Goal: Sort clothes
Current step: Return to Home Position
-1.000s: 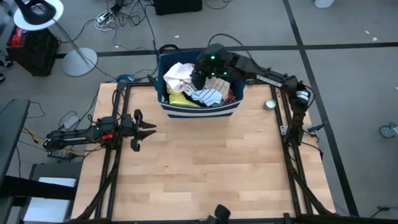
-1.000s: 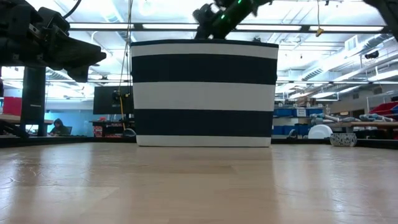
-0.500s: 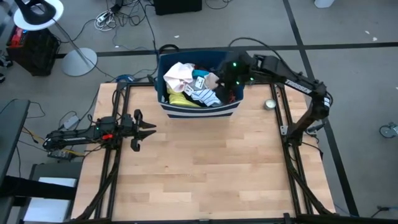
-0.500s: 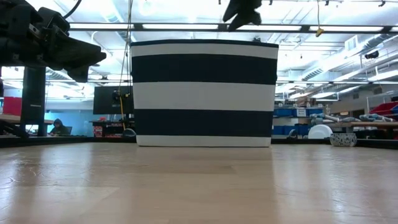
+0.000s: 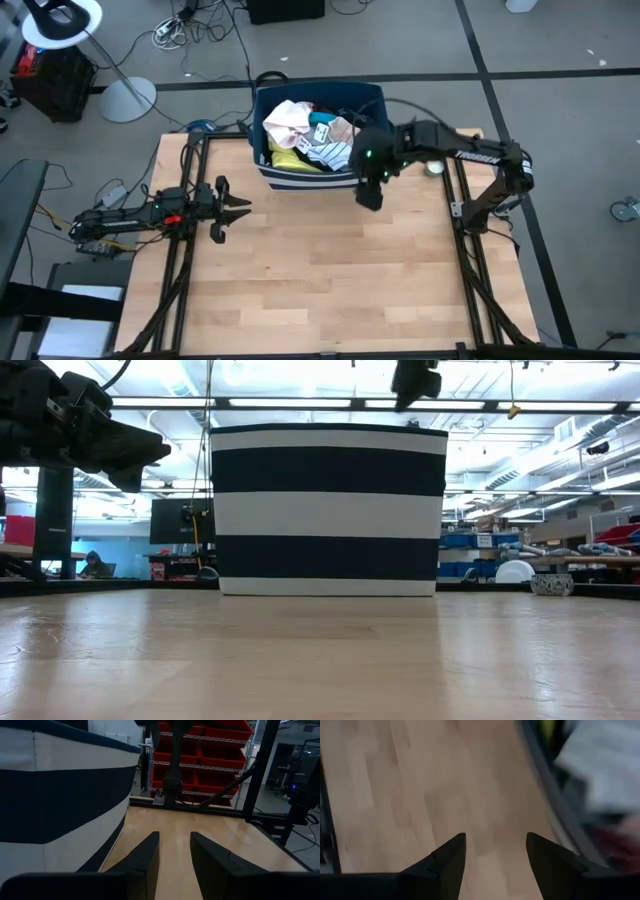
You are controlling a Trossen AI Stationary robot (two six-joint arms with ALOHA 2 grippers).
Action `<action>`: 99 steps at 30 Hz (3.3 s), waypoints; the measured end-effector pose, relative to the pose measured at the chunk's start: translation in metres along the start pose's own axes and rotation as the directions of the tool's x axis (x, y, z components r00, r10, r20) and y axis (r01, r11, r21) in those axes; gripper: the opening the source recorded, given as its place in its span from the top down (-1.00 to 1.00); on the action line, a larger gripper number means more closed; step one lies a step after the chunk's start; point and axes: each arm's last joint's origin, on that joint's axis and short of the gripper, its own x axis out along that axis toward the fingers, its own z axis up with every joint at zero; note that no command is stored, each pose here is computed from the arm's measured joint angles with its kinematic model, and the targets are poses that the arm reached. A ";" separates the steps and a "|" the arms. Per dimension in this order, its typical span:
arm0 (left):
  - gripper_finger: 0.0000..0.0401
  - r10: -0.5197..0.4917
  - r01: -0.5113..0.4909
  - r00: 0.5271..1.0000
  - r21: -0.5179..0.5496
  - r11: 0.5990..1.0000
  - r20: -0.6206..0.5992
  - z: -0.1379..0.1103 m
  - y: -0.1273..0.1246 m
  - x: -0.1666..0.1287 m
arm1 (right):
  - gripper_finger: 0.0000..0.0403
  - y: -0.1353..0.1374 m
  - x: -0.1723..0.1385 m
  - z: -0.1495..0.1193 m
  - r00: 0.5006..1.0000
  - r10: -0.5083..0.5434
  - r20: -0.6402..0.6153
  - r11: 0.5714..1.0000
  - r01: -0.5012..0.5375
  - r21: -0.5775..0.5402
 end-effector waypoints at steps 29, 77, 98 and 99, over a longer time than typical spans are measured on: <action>0.42 0.000 0.000 1.000 0.000 1.000 0.000 0.000 0.000 0.000 | -0.04 0.008 0.148 -0.213 0.907 0.144 0.395 0.983 -0.178 0.049; 0.43 0.000 0.000 1.000 0.000 1.000 0.001 0.000 0.000 0.000 | -0.04 -0.045 0.093 -0.278 0.469 0.087 0.879 0.976 -0.216 0.019; 0.42 0.000 0.000 1.000 0.000 1.000 0.001 0.000 0.000 0.000 | -0.04 -0.047 0.097 -0.281 0.511 0.044 0.858 0.996 -0.085 -0.001; 0.42 0.000 0.000 1.000 0.000 1.000 0.001 0.000 0.000 0.000 | -0.04 -0.047 0.098 -0.281 0.517 0.029 0.855 0.998 -0.065 0.005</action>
